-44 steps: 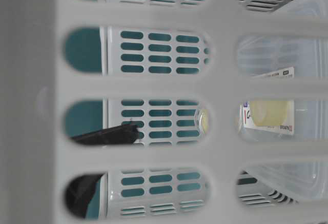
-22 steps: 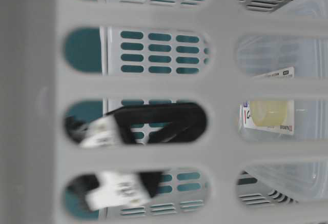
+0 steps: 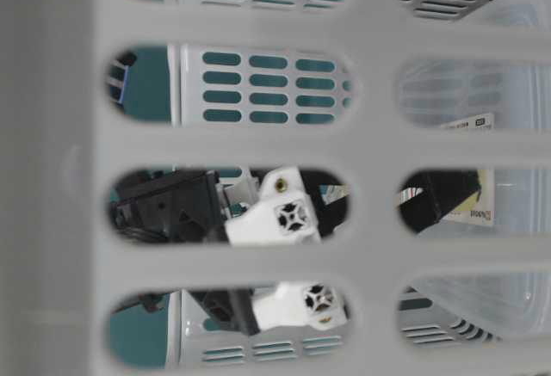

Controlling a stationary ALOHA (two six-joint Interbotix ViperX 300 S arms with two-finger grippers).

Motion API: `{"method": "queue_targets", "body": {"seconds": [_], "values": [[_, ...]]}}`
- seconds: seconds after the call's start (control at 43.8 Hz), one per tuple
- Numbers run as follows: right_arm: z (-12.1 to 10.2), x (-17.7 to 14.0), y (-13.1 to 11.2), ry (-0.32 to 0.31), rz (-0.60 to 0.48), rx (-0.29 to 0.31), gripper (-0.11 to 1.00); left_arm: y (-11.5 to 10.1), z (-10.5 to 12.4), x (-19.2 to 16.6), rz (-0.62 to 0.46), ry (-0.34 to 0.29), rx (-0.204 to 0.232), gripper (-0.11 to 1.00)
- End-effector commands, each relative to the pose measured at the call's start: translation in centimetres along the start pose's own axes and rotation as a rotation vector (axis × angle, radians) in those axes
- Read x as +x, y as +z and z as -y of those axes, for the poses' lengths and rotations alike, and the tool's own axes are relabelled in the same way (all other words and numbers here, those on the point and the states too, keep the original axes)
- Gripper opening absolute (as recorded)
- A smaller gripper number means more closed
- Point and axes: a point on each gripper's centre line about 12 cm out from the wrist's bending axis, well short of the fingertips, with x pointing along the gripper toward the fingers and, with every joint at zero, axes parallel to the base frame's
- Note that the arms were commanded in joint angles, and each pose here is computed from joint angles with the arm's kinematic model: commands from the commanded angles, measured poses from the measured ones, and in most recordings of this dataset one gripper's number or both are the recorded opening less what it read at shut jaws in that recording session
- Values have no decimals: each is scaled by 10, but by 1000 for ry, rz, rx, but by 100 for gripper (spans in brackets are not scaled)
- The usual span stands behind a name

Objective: Pick up the cellophane tape from the shopping basket with the left arm.
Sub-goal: 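Lower the open left gripper around the cellophane tape roll, then close the left gripper on the tape roll's edge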

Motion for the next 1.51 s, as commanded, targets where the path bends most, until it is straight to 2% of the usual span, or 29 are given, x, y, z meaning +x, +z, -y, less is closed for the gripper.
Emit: {"method": "queue_targets", "body": {"seconds": [0.0, 0.251, 0.319, 0.433, 0.616, 0.844, 1.209, 1.483], "values": [[0, 2, 7, -2, 18, 6, 77, 6, -1, -3, 23, 3, 2, 88], [0, 2, 7, -2, 17, 6, 76, 4, 0, 1, 12, 2, 2, 84], [0, 2, 7, -2, 17, 8, 76, 5, 0, 0, 14, 2, 3, 76], [0, 1, 6, -2, 14, 8, 76, 5, 1, -4, 19, 1, 6, 49], [0, 1, 7, -2, 18, 9, 76, 13, 0, -29, 74, 1, 10, 50], [0, 1, 7, -2, 20, 15, 76, 37, -1, -88, 164, 3, 6, 50], [0, 1, 7, -2, 18, 28, 76, 59, -6, -153, 123, 11, -9, 50], [0, 1, 7, -2, 20, 28, 76, 59, -9, -155, 96, 14, -14, 50]]}}
